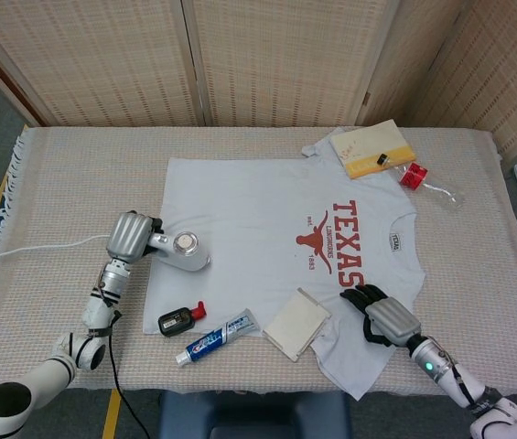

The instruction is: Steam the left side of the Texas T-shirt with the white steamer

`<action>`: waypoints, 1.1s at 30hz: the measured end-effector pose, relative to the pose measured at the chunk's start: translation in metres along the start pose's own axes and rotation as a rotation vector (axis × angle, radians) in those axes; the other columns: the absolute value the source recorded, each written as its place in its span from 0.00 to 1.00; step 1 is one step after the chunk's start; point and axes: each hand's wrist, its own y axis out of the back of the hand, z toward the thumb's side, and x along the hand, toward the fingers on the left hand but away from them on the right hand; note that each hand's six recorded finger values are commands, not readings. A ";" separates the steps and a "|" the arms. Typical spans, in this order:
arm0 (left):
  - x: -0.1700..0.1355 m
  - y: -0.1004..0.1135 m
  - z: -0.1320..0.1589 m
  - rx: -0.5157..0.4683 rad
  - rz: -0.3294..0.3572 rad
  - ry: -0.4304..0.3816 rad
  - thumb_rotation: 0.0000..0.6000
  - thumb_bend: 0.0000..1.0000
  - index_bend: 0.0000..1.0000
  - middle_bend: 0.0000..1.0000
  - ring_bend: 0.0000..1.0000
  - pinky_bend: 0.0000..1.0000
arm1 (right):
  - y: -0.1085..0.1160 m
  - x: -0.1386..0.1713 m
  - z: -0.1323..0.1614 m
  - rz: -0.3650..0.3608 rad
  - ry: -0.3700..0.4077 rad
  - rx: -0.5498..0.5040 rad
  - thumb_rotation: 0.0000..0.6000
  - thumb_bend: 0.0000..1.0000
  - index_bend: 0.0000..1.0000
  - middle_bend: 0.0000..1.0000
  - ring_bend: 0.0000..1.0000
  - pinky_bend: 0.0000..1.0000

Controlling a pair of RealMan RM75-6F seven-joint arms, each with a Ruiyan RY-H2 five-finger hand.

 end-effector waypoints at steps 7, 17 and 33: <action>0.017 -0.018 0.021 0.012 -0.036 0.031 1.00 0.43 0.96 1.00 0.84 0.65 | 0.000 0.001 -0.003 0.001 -0.012 -0.002 0.68 1.00 0.00 0.08 0.00 0.04; 0.004 -0.028 0.013 0.046 -0.045 0.021 1.00 0.43 0.96 1.00 0.84 0.65 | -0.001 0.002 -0.003 0.002 -0.010 -0.001 0.68 1.00 0.00 0.08 0.00 0.04; -0.039 -0.018 -0.036 0.101 -0.024 -0.002 1.00 0.43 0.96 1.00 0.83 0.65 | -0.008 -0.001 -0.001 0.022 -0.014 0.008 0.67 1.00 0.00 0.08 0.00 0.04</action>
